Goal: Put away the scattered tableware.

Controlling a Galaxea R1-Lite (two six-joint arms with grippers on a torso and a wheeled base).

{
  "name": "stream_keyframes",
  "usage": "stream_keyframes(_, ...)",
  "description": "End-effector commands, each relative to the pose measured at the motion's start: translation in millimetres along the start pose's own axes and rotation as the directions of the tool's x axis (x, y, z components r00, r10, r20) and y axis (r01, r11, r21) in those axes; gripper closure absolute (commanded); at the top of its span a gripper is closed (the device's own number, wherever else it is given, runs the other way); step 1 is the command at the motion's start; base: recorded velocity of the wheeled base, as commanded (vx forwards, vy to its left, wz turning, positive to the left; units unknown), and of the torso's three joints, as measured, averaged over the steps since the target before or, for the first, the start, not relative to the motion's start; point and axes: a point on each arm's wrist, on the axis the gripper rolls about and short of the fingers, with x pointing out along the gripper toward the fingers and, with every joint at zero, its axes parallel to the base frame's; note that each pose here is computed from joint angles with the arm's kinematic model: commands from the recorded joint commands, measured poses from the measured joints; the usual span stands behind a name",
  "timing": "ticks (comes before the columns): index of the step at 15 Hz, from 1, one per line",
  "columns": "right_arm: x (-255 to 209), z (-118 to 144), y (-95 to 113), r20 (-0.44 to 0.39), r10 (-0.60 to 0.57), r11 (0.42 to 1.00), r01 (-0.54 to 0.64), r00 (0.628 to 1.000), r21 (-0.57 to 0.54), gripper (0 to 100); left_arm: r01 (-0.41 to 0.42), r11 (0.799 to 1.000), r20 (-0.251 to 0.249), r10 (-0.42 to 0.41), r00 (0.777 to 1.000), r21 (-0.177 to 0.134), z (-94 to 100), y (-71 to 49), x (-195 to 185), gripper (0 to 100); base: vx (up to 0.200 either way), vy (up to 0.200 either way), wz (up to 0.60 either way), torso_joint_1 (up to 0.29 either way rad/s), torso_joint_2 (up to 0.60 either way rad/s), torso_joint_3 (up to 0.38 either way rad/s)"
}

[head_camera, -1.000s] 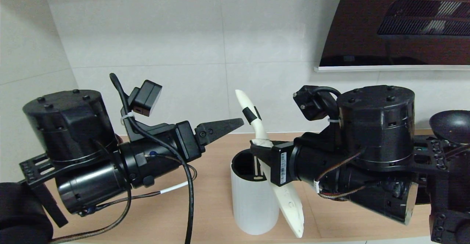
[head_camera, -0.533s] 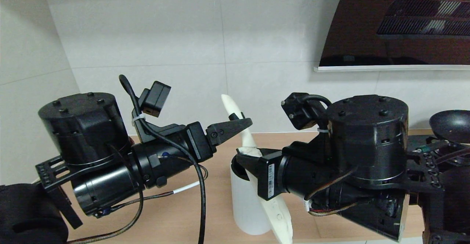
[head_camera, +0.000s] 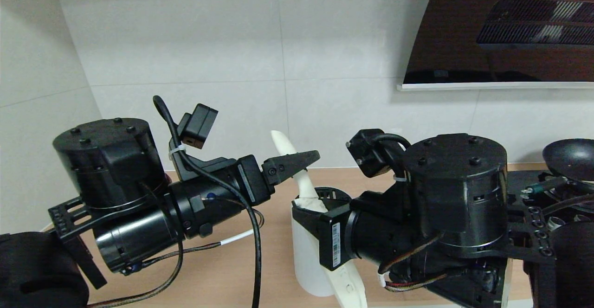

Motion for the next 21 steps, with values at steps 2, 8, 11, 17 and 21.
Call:
stream_keyframes(2,-0.9,-0.6,1.6,-0.001,0.006,1.0,-0.006,1.0,-0.002,100,-0.002,1.0,-0.001,0.002,1.0,-0.001,-0.3,0.2,-0.6,0,0.0,0.0,0.0,0.0,0.0,0.0)
stream_keyframes(8,-5.9,-3.5,6.1,-0.009,0.024,1.0,-0.024,1.0,-0.01,100,-0.007,1.0,-0.005,0.007,1.0,-0.002,-1.2,1.6,1.2,100,0.0,0.0,0.0,0.0,0.0,0.0)
stream_keyframes(11,-6.7,-2.7,6.2,-0.005,0.023,1.0,-0.023,1.0,-0.009,100,-0.006,1.0,-0.004,0.006,1.0,-0.002,-1.0,1.3,0.8,100,0.0,0.0,0.0,0.0,0.0,0.0)
stream_keyframes(17,-7.4,-2.1,5.7,-0.004,0.022,1.0,-0.022,1.0,-0.009,100,-0.003,1.0,0.002,0.003,1.0,-0.001,0.0,0.3,0.3,100,0.0,0.0,0.0,0.0,0.0,0.0)
stream_keyframes(21,-7.3,-1.5,5.2,0.002,0.013,1.0,-0.013,1.0,-0.006,100,0.001,1.0,0.009,-0.001,1.0,0.001,1.3,-1.2,-1.3,100,0.0,0.0,0.0,0.0,0.0,0.0)
